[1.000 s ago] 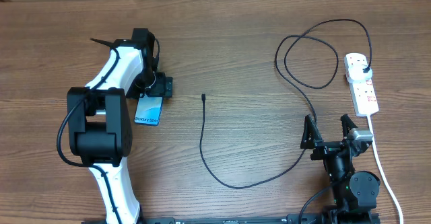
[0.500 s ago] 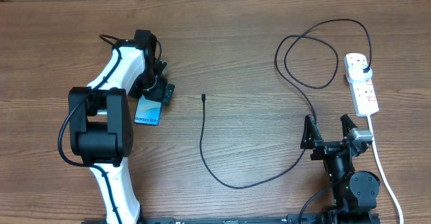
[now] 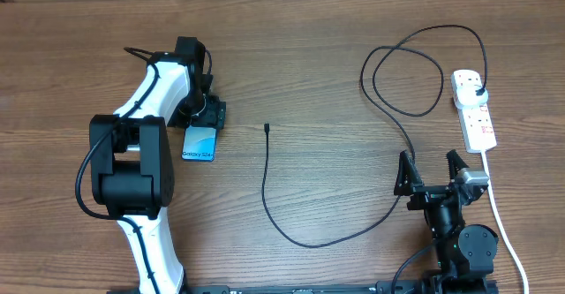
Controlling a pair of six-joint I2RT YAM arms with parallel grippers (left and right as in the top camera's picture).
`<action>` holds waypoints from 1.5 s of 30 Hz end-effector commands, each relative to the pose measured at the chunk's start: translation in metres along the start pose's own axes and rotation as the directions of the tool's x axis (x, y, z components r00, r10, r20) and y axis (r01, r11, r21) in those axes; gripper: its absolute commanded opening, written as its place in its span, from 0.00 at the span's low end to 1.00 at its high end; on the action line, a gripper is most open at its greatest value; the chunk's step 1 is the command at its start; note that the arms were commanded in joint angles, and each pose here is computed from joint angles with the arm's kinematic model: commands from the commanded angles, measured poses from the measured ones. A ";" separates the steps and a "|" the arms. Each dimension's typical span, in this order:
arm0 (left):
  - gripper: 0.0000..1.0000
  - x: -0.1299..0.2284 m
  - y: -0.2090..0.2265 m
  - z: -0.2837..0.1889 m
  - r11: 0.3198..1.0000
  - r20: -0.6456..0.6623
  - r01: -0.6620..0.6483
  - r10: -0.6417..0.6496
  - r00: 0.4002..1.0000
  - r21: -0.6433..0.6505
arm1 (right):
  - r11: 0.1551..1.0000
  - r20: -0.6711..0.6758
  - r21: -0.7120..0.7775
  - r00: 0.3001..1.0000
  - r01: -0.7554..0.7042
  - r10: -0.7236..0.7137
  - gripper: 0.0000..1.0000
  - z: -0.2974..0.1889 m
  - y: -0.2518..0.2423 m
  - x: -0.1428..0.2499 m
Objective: Plug charger to phone and switch on socket
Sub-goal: 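Grasp the smartphone's bottom edge with the left gripper and lift it, then raise and tilt the held phone upright with the left gripper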
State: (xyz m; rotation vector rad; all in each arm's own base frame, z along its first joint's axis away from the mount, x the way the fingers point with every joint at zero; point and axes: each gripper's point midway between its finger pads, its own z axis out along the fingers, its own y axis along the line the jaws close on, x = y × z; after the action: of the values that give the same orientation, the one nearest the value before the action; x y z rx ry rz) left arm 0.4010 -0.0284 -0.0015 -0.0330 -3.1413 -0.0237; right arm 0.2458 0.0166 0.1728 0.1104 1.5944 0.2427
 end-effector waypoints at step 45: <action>0.72 -0.040 -0.123 -0.118 0.647 -0.259 0.416 -0.329 0.908 0.639 | 1.000 0.002 0.003 1.000 -0.002 0.002 1.00 0.000 -0.001 0.002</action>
State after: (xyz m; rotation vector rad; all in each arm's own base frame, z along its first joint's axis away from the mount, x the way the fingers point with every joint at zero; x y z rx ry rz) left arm 0.4364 -0.1268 0.0858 0.5350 -2.8951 0.8537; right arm 0.2458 0.0165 0.1729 0.1109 1.5940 0.2427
